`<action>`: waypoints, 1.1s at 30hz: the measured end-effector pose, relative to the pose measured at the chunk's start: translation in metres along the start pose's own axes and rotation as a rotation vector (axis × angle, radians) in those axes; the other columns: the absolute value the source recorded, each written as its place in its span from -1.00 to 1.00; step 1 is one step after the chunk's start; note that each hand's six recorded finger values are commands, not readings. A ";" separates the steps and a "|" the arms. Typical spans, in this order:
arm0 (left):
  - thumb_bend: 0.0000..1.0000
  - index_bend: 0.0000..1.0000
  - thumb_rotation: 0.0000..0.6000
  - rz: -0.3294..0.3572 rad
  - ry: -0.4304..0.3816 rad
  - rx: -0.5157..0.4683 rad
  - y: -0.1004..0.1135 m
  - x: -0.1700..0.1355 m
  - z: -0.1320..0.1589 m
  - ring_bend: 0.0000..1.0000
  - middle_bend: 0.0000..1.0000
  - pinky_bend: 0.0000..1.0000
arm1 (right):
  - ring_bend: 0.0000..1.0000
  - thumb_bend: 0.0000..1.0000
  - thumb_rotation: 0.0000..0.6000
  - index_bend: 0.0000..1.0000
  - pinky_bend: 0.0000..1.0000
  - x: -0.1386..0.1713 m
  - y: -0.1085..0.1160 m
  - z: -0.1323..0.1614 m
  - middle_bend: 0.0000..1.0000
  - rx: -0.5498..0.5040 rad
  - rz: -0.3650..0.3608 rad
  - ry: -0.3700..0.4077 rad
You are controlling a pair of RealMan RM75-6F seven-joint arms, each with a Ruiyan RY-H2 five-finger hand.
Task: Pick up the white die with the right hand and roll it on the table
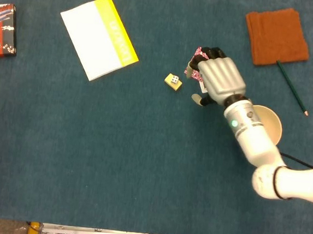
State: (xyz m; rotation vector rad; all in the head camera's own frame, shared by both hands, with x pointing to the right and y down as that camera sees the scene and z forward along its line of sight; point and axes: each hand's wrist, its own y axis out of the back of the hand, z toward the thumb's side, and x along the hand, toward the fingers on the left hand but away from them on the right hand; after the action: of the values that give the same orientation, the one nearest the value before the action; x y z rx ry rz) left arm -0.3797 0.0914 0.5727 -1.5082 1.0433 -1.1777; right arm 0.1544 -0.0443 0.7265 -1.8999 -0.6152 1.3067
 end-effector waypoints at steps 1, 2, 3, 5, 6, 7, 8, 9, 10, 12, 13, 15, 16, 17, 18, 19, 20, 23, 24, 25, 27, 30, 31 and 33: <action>-0.18 -0.63 1.00 0.000 0.001 0.000 0.000 0.000 -0.001 -0.65 -0.46 -0.70 | -0.80 -0.60 1.00 -0.16 -0.79 -0.003 -0.002 0.002 -0.39 0.010 -0.001 -0.004; -0.18 -0.63 1.00 0.001 0.002 0.000 0.000 0.000 -0.001 -0.65 -0.46 -0.70 | -0.80 -0.60 1.00 -0.16 -0.79 -0.007 -0.004 0.004 -0.39 0.021 -0.002 -0.009; -0.18 -0.63 1.00 0.002 0.003 0.000 0.000 -0.001 -0.002 -0.65 -0.46 -0.70 | -0.80 -0.60 1.00 -0.16 -0.79 -0.010 -0.006 0.006 -0.39 0.029 -0.003 -0.012; -0.18 -0.63 1.00 0.002 0.005 -0.001 0.000 -0.001 -0.003 -0.65 -0.46 -0.70 | -0.80 -0.59 1.00 -0.16 -0.79 -0.017 -0.009 0.009 -0.39 0.046 -0.005 -0.022; -0.18 -0.63 1.00 0.003 0.006 -0.001 0.000 -0.001 -0.004 -0.65 -0.46 -0.70 | -0.80 -0.59 1.00 -0.16 -0.79 -0.019 -0.010 0.010 -0.39 0.052 -0.006 -0.026; -0.18 -0.63 1.00 0.003 0.007 -0.001 0.000 -0.002 -0.005 -0.65 -0.46 -0.70 | -0.80 -0.58 1.00 -0.16 -0.79 -0.022 -0.011 0.011 -0.39 0.057 -0.006 -0.031; -0.18 -0.63 1.00 0.004 0.007 -0.001 0.000 -0.002 -0.006 -0.65 -0.46 -0.70 | -0.80 -0.57 1.00 -0.16 -0.79 -0.025 -0.012 0.013 -0.39 0.061 -0.006 -0.038; -0.18 -0.63 1.00 0.006 0.009 -0.002 0.000 -0.002 -0.006 -0.65 -0.46 -0.70 | -0.80 -0.56 1.00 -0.16 -0.79 -0.028 -0.013 0.014 -0.39 0.063 -0.006 -0.042; -0.18 -0.63 1.00 0.007 0.010 -0.001 0.000 -0.001 -0.007 -0.65 -0.46 -0.70 | -0.80 -0.54 1.00 -0.16 -0.79 -0.030 -0.014 0.015 -0.39 0.065 -0.006 -0.047; -0.18 -0.63 1.00 0.009 0.014 -0.003 0.000 -0.001 -0.009 -0.65 -0.46 -0.70 | -0.80 -0.54 1.00 -0.16 -0.79 -0.035 -0.016 0.017 -0.39 0.068 -0.004 -0.054; -0.18 -0.63 1.00 0.009 0.016 -0.005 0.000 -0.001 -0.010 -0.65 -0.46 -0.70 | -0.80 -0.53 1.00 -0.16 -0.79 -0.037 -0.018 0.018 -0.39 0.070 -0.003 -0.057; -0.18 -0.63 1.00 0.011 0.020 -0.006 0.001 -0.001 -0.012 -0.65 -0.46 -0.70 | -0.80 -0.50 1.00 -0.16 -0.79 -0.041 -0.020 0.019 -0.39 0.074 0.000 -0.063; -0.18 -0.63 1.00 0.012 0.021 -0.005 0.001 -0.001 -0.013 -0.65 -0.46 -0.70 | -0.80 -0.47 1.00 -0.16 -0.79 -0.043 -0.021 0.019 -0.39 0.075 0.002 -0.066; -0.18 -0.63 1.00 0.012 0.022 -0.005 0.001 -0.001 -0.013 -0.65 -0.46 -0.70 | -0.80 -0.45 1.00 -0.16 -0.79 -0.045 -0.022 0.020 -0.39 0.077 0.002 -0.070; -0.18 -0.63 1.00 0.011 0.022 -0.003 0.001 -0.001 -0.014 -0.65 -0.46 -0.70 | -0.80 -0.43 1.00 -0.15 -0.79 -0.047 -0.023 0.020 -0.39 0.078 0.003 -0.072; -0.18 -0.63 1.00 0.011 0.022 -0.001 0.001 -0.001 -0.014 -0.65 -0.46 -0.70 | -0.80 -0.42 1.00 -0.15 -0.79 -0.048 -0.024 0.020 -0.39 0.078 0.004 -0.075; -0.18 -0.63 1.00 0.011 0.022 0.000 0.001 -0.001 -0.014 -0.65 -0.46 -0.70 | -0.80 -0.42 1.00 -0.14 -0.79 -0.050 -0.026 0.020 -0.39 0.079 0.006 -0.079; -0.18 -0.63 1.00 0.012 0.024 0.000 0.001 0.000 -0.015 -0.65 -0.46 -0.70 | -0.80 -0.42 1.00 -0.14 -0.79 -0.054 -0.030 0.021 -0.39 0.079 0.014 -0.085; -0.18 -0.63 1.00 0.013 0.025 0.000 0.001 0.000 -0.016 -0.65 -0.46 -0.70 | -0.80 -0.42 1.00 -0.14 -0.79 -0.055 -0.032 0.022 -0.39 0.078 0.017 -0.085; -0.18 -0.63 1.00 0.013 0.026 0.001 0.001 -0.001 -0.016 -0.65 -0.46 -0.70 | -0.80 -0.42 1.00 -0.14 -0.79 -0.056 -0.033 0.023 -0.39 0.076 0.019 -0.084; -0.18 -0.63 1.00 0.014 0.029 0.002 0.001 -0.001 -0.017 -0.65 -0.46 -0.70 | -0.80 -0.42 1.00 -0.14 -0.79 -0.058 -0.035 0.026 -0.39 0.076 0.022 -0.080; -0.18 -0.63 1.00 0.013 0.033 0.002 0.001 -0.001 -0.019 -0.65 -0.46 -0.70 | -0.80 -0.42 1.00 -0.14 -0.79 -0.060 -0.037 0.029 -0.39 0.079 0.022 -0.078; -0.18 -0.63 1.00 0.013 0.033 0.002 0.001 -0.001 -0.020 -0.65 -0.46 -0.70 | -0.80 -0.42 1.00 -0.14 -0.79 -0.061 -0.037 0.029 -0.39 0.080 0.022 -0.078; -0.18 -0.63 1.00 0.012 0.034 0.002 0.000 -0.001 -0.020 -0.65 -0.46 -0.70 | -0.80 -0.42 1.00 -0.13 -0.79 -0.062 -0.038 0.031 -0.39 0.081 0.021 -0.078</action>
State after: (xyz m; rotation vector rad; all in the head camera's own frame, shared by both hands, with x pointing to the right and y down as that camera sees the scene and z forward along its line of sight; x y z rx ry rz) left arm -0.3993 0.0888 0.5748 -1.4836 1.0716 -1.1992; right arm 0.1040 -0.0571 0.7857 -1.8019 -0.5742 1.4040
